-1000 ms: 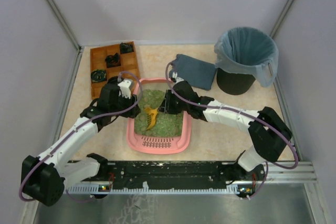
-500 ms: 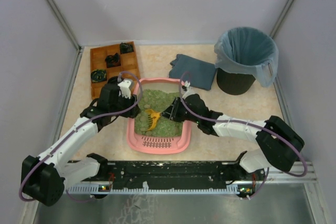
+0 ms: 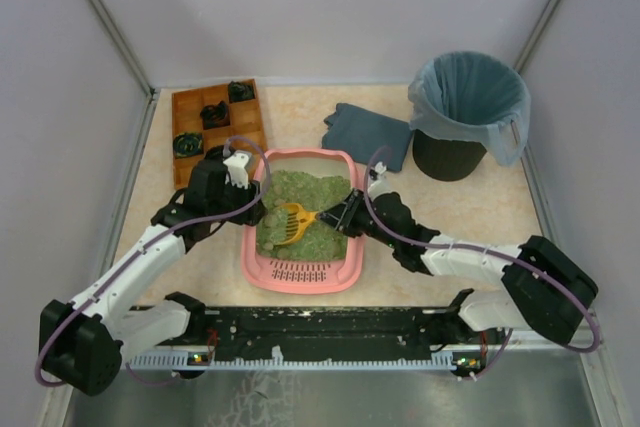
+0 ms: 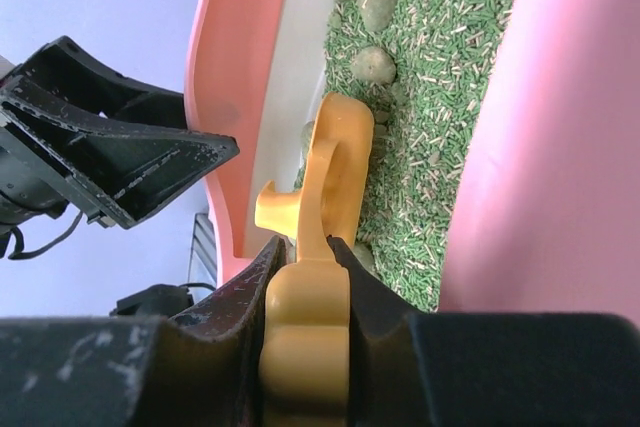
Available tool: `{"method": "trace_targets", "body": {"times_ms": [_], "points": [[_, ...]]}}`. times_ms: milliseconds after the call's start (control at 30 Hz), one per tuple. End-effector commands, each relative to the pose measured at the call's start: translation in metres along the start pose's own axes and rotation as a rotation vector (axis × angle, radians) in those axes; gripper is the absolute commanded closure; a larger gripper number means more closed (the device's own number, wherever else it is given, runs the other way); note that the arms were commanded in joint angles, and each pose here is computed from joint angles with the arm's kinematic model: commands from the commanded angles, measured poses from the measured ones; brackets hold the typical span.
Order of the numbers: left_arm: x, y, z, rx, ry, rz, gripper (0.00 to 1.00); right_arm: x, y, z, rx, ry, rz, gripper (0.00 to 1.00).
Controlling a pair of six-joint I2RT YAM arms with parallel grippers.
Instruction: Clean the litter box
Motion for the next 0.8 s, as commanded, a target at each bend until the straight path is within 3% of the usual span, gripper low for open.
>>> {"method": "trace_targets", "body": {"times_ms": [0, 367, 567, 767], "points": [[-0.005, -0.009, -0.006, 0.002, 0.032, -0.032, 0.45, -0.01, -0.028, 0.027, 0.02, -0.124, -0.136, 1.0], [-0.007, -0.01, -0.006, 0.002, 0.028, -0.042, 0.45, -0.035, -0.052, 0.036, -0.036, -0.118, -0.223, 1.0], [-0.007, -0.011, -0.005, 0.0, 0.026, -0.047, 0.44, -0.038, -0.069, 0.036, -0.216, 0.136, -0.186, 1.0], [-0.007, -0.011, -0.005, 0.0, 0.024, -0.046, 0.44, -0.02, -0.059, 0.04, -0.402, 0.364, -0.086, 1.0]]}}
Point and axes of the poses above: each gripper's point midway between its finger pads, its own x axis out along the fingers, its own z axis along the line the jaws close on, y = z × x, the point moved 5 cm from there along -x, back along the fingers, and after that the axes turned 1 degree about -x, right-handed, at the moved point
